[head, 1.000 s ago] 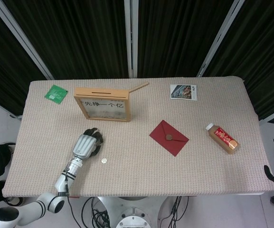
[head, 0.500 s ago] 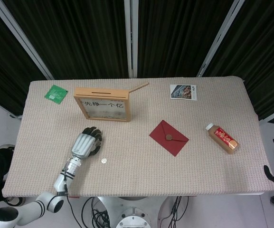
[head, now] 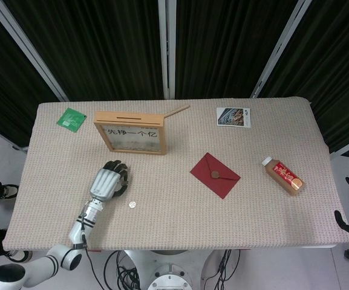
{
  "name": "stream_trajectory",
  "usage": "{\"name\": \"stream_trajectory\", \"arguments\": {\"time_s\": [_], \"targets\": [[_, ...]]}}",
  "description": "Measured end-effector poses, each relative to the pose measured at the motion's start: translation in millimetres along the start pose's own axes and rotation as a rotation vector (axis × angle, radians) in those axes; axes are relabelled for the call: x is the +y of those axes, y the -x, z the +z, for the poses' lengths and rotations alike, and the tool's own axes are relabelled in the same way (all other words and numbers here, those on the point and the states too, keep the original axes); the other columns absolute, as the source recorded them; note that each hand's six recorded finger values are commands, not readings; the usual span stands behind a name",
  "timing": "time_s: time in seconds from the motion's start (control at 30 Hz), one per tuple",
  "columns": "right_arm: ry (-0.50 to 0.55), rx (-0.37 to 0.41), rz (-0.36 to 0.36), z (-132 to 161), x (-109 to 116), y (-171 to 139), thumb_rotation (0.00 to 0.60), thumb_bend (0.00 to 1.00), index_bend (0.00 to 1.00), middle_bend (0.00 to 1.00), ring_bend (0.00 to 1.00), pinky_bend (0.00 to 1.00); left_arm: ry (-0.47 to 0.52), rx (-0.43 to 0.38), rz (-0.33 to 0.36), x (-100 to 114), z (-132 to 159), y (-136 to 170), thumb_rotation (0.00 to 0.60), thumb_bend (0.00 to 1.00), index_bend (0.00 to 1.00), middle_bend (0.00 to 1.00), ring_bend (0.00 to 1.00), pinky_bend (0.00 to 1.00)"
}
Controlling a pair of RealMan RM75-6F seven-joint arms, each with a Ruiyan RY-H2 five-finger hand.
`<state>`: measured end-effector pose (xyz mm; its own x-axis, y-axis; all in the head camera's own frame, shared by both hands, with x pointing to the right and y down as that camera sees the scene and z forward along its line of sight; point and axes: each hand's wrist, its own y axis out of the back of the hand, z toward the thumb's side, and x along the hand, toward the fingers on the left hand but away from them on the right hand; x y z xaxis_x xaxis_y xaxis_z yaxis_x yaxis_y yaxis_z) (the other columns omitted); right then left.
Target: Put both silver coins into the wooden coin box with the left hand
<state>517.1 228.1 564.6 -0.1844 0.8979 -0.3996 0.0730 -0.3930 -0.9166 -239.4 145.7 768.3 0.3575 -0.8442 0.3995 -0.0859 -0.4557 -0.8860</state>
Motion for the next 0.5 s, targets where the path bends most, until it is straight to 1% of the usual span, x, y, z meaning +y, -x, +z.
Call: {"name": "stream_trajectory", "arguments": {"time_s": [0.5], "targets": [[0.002, -0.006, 0.009, -3.0, -1.8, 1.4, 0.600, 0.30, 0.00, 0.00, 0.00, 0.00, 0.006, 0.004, 0.003, -0.9, 0.3, -2.2, 0.600, 0.39, 0.56, 0.30, 0.18, 0.26]]}}
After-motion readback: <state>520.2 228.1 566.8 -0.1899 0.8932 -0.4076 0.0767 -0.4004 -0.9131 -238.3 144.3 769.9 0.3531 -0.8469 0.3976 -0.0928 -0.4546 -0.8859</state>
